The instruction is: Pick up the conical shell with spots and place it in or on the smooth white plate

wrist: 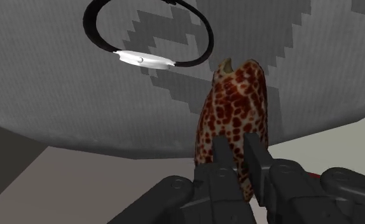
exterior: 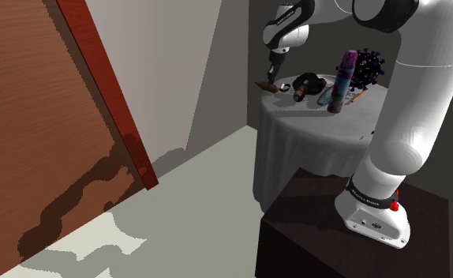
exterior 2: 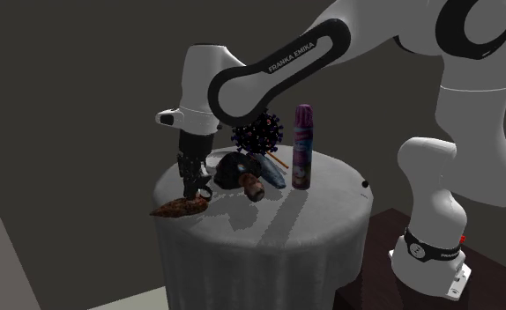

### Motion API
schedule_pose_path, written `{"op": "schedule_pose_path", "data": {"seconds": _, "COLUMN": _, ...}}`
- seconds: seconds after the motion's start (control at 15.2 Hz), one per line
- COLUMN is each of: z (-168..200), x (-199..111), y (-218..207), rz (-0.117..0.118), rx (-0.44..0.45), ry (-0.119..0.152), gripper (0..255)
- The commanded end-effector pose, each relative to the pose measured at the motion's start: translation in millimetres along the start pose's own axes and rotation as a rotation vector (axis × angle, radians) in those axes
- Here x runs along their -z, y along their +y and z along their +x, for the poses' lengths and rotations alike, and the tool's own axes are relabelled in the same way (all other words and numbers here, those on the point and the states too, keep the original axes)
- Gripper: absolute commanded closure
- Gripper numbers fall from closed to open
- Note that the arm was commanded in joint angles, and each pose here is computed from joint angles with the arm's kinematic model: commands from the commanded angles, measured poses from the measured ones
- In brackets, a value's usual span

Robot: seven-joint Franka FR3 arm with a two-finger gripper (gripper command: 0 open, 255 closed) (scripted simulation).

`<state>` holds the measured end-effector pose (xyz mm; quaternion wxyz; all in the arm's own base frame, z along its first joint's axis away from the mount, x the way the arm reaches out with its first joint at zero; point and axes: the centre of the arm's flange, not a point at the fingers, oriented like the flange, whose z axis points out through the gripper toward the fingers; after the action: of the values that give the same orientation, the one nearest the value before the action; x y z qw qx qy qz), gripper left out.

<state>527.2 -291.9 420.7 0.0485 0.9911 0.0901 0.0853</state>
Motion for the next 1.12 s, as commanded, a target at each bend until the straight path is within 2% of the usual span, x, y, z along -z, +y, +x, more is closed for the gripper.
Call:
{"op": "schedule_pose_path", "data": {"seconds": 0.0, "z": -1, "x": -2, "y": -1, "rz": 0.002, "rx": 0.000, "ry": -0.004, "gripper": 0}}
{"op": "schedule_pose_path", "data": {"seconds": 0.13, "z": 22, "x": 1, "y": 9, "rz": 0.039, "rx": -0.041, "ry": 0.019, "gripper": 0}}
{"op": "schedule_pose_path", "data": {"seconds": 0.2, "z": 25, "x": 1, "y": 10, "rz": 0.045, "rx": -0.047, "ry": 0.023, "gripper": 0}}
{"op": "schedule_pose_path", "data": {"seconds": 0.66, "z": 26, "x": -39, "y": 8, "rz": 0.045, "rx": -0.047, "ry": 0.023, "gripper": 0}}
{"op": "schedule_pose_path", "data": {"seconds": 1.06, "z": 26, "x": -39, "y": 8, "rz": 0.045, "rx": -0.047, "ry": 0.023, "gripper": 0}}
